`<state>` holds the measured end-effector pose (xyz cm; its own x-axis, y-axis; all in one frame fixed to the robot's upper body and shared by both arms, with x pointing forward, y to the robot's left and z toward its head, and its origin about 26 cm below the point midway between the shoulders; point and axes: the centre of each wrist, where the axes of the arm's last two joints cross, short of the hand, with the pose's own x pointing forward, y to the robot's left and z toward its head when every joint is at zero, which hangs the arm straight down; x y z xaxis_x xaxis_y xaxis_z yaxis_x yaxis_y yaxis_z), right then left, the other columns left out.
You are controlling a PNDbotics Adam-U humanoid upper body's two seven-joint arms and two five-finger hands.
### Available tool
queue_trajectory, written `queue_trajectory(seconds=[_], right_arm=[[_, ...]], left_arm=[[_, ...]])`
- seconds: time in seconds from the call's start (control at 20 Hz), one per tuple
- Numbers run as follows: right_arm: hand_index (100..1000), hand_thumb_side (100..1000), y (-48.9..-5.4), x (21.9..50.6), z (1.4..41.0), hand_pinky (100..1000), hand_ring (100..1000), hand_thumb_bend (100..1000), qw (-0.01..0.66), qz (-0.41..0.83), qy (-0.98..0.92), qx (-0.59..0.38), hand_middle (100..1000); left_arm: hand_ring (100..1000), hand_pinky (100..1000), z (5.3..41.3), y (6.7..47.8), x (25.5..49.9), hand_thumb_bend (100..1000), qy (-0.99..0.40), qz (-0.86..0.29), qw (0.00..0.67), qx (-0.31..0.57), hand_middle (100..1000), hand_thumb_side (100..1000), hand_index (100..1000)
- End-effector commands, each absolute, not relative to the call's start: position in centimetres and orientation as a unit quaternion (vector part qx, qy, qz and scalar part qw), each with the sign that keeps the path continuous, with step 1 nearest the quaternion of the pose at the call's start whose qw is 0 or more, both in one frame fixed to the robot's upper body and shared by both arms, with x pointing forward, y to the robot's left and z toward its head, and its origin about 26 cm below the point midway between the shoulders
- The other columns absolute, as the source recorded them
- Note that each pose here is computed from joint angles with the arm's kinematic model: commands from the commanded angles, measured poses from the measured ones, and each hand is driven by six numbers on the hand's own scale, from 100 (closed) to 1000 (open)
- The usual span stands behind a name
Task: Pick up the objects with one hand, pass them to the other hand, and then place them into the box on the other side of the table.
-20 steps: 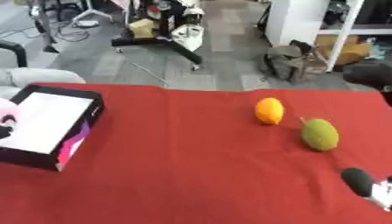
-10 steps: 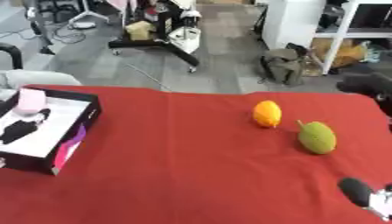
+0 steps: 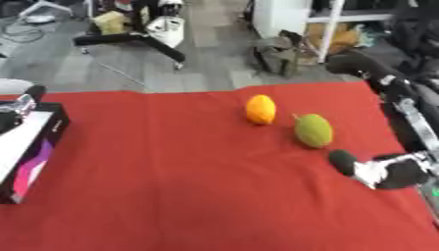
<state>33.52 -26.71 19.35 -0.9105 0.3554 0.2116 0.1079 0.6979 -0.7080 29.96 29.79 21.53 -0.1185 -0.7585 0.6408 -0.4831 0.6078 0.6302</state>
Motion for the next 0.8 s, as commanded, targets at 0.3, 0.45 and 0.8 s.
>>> queue_trajectory(seconds=[0.3,0.45,0.8], right_arm=[[990,547,-38.0,38.9,18.0,1000,870,402,0.314,0.393,-0.824,-0.261,848],[989,549,-41.0,40.2,16.7,1000,872,393,0.358,0.4,-0.792,-0.292,849],[988,536,-44.5,41.2,14.6,1000,872,369,0.418,0.416,-0.736,-0.333,844]], left_arm=[[777,930,18.9,23.4,29.0,457,-0.859,-0.125,0.474,0.146,749,603,617],[761,931,18.4,21.1,28.9,453,-0.874,-0.125,0.466,0.052,722,604,623],[746,929,19.1,16.0,28.6,452,-0.888,-0.147,0.422,-0.106,697,598,628]])
